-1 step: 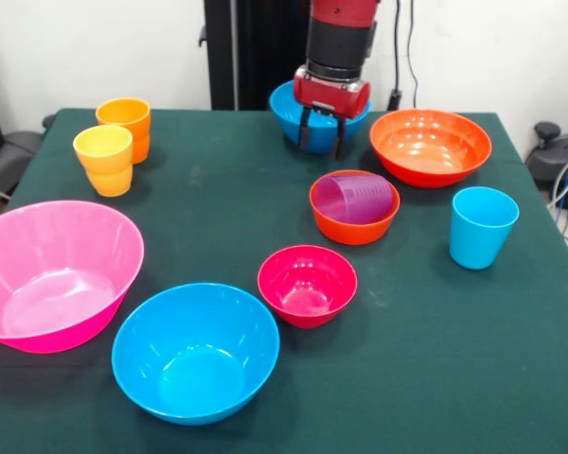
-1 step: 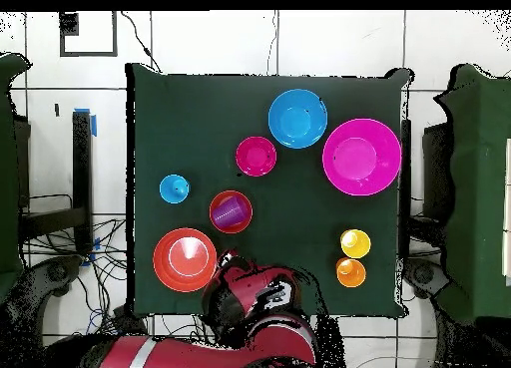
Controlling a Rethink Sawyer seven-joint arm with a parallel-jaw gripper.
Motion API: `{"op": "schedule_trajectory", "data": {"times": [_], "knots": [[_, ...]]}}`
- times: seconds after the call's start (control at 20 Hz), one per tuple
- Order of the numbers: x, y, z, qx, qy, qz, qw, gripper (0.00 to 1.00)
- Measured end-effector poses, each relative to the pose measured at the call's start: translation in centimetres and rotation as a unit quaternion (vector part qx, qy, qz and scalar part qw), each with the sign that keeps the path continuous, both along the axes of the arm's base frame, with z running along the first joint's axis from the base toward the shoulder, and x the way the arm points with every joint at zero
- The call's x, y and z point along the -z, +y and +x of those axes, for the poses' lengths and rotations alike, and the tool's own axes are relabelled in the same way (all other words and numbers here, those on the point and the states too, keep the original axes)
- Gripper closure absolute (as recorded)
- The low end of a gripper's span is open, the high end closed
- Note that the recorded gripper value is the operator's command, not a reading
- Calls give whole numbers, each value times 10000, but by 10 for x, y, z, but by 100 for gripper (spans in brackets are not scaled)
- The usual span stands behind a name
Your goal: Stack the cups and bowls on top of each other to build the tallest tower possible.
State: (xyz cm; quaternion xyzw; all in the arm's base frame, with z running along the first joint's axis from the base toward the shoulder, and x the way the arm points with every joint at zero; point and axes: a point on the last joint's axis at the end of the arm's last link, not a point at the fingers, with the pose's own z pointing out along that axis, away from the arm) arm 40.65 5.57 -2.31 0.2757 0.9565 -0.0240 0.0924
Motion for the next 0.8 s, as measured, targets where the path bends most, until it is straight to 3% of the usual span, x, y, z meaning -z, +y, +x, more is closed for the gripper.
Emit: {"op": "schedule_trajectory", "data": {"times": [0.1, 0.3, 0.6, 0.8], "knots": [[-1, 1, 2, -2, -24, 8, 10000, 0], [-20, 5, 22, 19, -296, 34, 9996, 0], [-63, 11, 59, 102, -703, 9, 9975, 0], [-84, 16, 76, 120, -794, 45, 9968, 0]]}}
